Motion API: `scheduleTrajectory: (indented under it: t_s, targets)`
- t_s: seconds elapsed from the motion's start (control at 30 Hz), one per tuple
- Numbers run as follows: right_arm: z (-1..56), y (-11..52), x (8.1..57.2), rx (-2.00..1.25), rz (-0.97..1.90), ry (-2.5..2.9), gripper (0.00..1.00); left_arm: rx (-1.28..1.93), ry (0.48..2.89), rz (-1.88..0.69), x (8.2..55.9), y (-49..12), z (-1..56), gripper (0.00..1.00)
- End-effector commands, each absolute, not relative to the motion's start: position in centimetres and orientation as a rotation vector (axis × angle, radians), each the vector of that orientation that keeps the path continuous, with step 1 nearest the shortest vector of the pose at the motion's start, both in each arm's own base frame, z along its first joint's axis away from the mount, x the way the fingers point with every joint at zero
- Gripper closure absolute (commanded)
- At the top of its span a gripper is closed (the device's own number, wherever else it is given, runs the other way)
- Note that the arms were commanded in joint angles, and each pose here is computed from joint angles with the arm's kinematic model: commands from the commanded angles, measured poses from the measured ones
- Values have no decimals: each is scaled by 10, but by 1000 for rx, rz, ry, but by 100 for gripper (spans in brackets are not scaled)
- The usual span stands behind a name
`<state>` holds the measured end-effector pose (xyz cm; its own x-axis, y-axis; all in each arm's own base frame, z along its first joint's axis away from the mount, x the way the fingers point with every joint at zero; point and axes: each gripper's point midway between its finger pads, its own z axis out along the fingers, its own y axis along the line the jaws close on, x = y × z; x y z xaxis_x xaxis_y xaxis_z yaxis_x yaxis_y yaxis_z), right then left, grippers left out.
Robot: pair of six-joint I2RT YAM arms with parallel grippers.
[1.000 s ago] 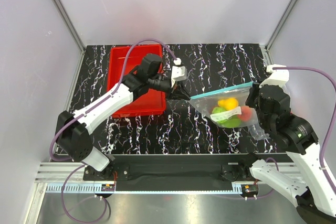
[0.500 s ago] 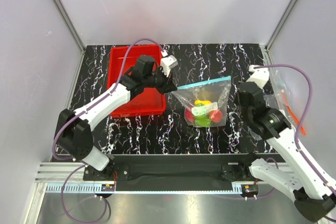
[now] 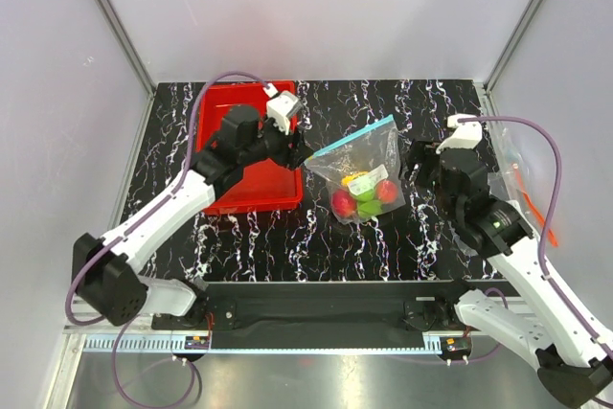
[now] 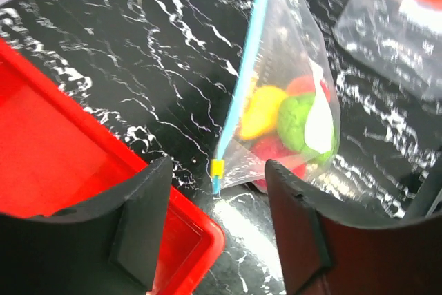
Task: Place the food in the zip-top bag and seal the zipper
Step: Place the zipper food storage bag at the center of the board, then reset both arms
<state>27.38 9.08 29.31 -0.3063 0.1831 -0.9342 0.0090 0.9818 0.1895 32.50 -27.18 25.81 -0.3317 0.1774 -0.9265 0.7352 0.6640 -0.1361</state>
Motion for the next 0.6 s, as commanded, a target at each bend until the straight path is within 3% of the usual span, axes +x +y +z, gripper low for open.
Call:
scheduleTrajectory:
  t_s: [0.0, 0.1, 0.13, 0.2, 0.4, 0.57]
  targets:
    - [314, 97, 269, 109, 253, 1815, 15, 537, 1796, -663, 328, -256, 286, 36]
    - [319, 93, 261, 117, 273, 1795, 8, 396, 1748, -669, 316, -239, 291, 18]
    - [319, 92, 259, 121, 280, 1790, 6, 349, 1704, -682, 307, -230, 305, 1]
    - [324, 88, 251, 142, 305, 1760, 0, 309, 1719, -665, 298, -219, 292, 1]
    - [319, 80, 231, 180, 368, 1728, 0, 165, 1652, -757, 269, -199, 300, 1]
    - [309, 66, 214, 253, 386, 1721, 0, 59, 1775, -880, 244, -197, 268, 1]
